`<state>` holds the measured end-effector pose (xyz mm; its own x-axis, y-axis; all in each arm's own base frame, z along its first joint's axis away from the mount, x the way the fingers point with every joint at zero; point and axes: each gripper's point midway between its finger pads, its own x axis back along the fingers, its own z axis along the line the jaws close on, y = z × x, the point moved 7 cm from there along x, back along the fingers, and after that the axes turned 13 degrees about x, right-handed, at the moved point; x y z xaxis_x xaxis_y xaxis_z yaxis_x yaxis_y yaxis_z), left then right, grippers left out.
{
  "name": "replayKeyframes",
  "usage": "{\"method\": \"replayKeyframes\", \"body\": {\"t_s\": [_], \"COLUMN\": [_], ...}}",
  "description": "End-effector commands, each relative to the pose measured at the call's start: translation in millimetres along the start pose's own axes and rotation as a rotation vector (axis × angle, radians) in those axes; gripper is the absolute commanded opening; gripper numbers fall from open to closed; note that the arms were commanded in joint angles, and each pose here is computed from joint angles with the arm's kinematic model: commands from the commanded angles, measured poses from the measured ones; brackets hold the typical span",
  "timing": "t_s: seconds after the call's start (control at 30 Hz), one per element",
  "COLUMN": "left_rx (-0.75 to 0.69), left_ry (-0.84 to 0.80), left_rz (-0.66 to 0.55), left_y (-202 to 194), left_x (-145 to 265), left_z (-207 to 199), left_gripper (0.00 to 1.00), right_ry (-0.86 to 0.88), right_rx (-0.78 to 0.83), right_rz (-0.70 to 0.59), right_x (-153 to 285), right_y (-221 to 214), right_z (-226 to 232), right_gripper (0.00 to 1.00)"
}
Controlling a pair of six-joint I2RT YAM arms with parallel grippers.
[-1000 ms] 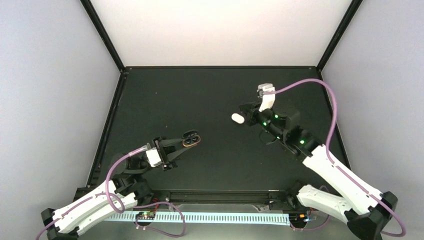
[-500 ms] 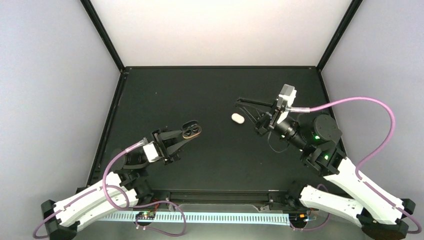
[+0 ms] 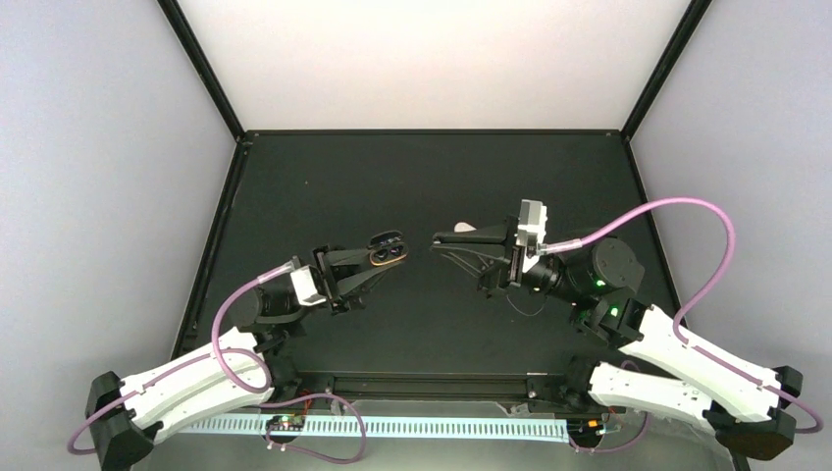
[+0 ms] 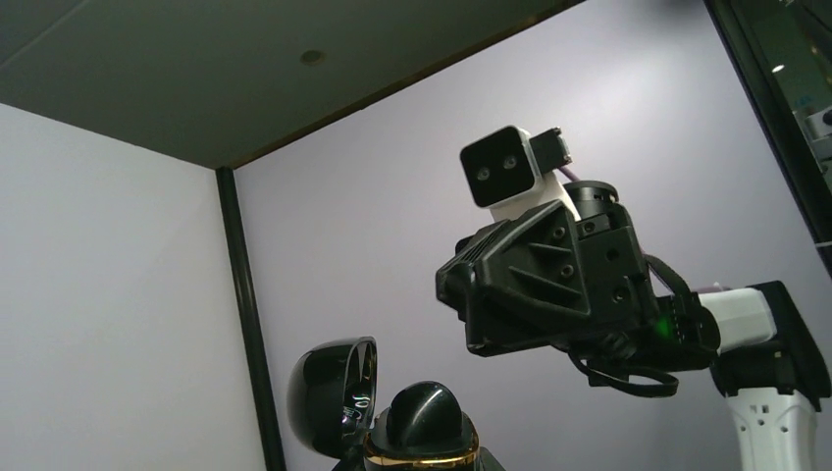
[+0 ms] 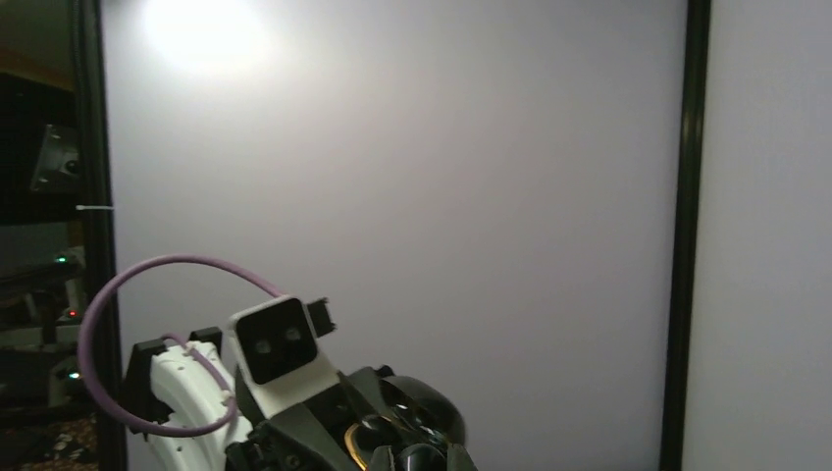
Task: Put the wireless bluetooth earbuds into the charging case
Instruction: Pick up the earbud from the center of the board, then place the earbud in the charging case.
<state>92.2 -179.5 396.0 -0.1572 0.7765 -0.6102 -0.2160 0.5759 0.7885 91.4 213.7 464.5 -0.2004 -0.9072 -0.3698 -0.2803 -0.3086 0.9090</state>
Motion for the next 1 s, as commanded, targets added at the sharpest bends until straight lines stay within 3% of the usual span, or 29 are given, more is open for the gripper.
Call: {"method": "replayKeyframes", "body": {"t_s": [0.0, 0.3, 0.97], "left_rx": [0.037, 0.096, 0.17], "left_ry": [-0.042, -0.055, -0.08], "left_rz": [-0.088, -0.096, -0.085], "left_y": [13, 11, 11], "left_x": [-3, -12, -21], "left_z": [-3, 0, 0], "left_gripper": [0.02, 0.02, 0.01], "right_ry": [0.041, -0.007, -0.024], "right_rx": [0.023, 0.036, 0.026], "right_rz": [-0.095, -0.129, -0.067], "right_x": [-2, -8, -21], "right_y": [16, 17, 0], "right_z": [9, 6, 2], "right_gripper": [0.01, 0.01, 0.01]}}
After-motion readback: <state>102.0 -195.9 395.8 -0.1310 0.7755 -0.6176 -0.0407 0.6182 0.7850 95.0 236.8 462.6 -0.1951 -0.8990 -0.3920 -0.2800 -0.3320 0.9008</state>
